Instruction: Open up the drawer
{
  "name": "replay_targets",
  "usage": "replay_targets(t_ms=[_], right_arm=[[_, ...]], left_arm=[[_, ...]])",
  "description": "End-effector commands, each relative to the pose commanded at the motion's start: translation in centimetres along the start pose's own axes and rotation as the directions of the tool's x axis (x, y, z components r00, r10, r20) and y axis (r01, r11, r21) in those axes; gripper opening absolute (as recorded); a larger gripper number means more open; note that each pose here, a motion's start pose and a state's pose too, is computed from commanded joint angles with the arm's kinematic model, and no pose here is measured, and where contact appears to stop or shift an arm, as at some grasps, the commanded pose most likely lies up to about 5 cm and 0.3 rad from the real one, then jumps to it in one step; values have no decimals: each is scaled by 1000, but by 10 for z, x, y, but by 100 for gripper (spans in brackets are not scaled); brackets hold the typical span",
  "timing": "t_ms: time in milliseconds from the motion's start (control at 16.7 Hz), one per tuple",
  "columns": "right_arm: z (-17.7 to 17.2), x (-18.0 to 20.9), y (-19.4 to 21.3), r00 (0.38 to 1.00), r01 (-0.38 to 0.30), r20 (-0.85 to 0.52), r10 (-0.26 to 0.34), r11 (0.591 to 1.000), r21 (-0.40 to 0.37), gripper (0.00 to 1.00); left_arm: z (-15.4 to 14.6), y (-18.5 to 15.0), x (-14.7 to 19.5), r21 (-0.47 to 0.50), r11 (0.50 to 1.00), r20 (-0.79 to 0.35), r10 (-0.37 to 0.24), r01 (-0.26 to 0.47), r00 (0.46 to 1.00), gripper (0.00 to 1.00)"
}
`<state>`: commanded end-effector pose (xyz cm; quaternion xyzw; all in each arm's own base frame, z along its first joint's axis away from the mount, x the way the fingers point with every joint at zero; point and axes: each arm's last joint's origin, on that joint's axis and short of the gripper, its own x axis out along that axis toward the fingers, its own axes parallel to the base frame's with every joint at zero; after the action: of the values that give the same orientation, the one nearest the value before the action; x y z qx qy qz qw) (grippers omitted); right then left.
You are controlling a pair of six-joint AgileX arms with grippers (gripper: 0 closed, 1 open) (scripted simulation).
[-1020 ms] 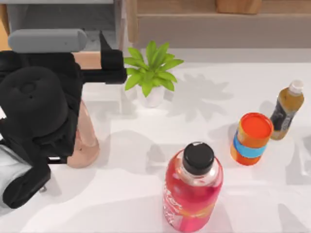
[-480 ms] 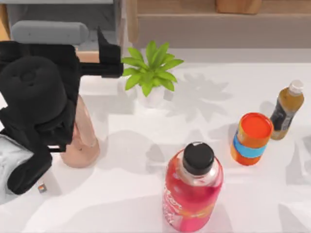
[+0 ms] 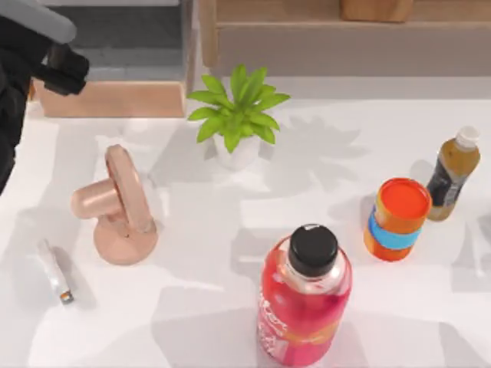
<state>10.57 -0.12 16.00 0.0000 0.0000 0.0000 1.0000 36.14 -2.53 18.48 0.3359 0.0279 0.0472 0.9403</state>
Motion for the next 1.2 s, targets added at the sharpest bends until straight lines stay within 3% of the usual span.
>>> replay_targets(t_ms=[180,360,540,780,1200], right_arm=[[0,0,0,1000,0,0,0,1000,0,100],[0,0,0,1000,0,0,0,1000,0,100],[0,0,0,1000,0,0,0,1000,0,100],[0,0,0,1000,0,0,0,1000,0,100],[0,0,0,1000,0,0,0,1000,0,100]], left_arm=[[-61,34,37,303,953,-2,0,0,1000,100],[-118,63,57,546,838,20,-19,5,1000,100],[-162,82,65,696,718,55,-49,-3,997,100],[-188,91,69,771,637,94,-84,-20,992,100],[-187,90,72,773,634,97,-86,-20,992,100]])
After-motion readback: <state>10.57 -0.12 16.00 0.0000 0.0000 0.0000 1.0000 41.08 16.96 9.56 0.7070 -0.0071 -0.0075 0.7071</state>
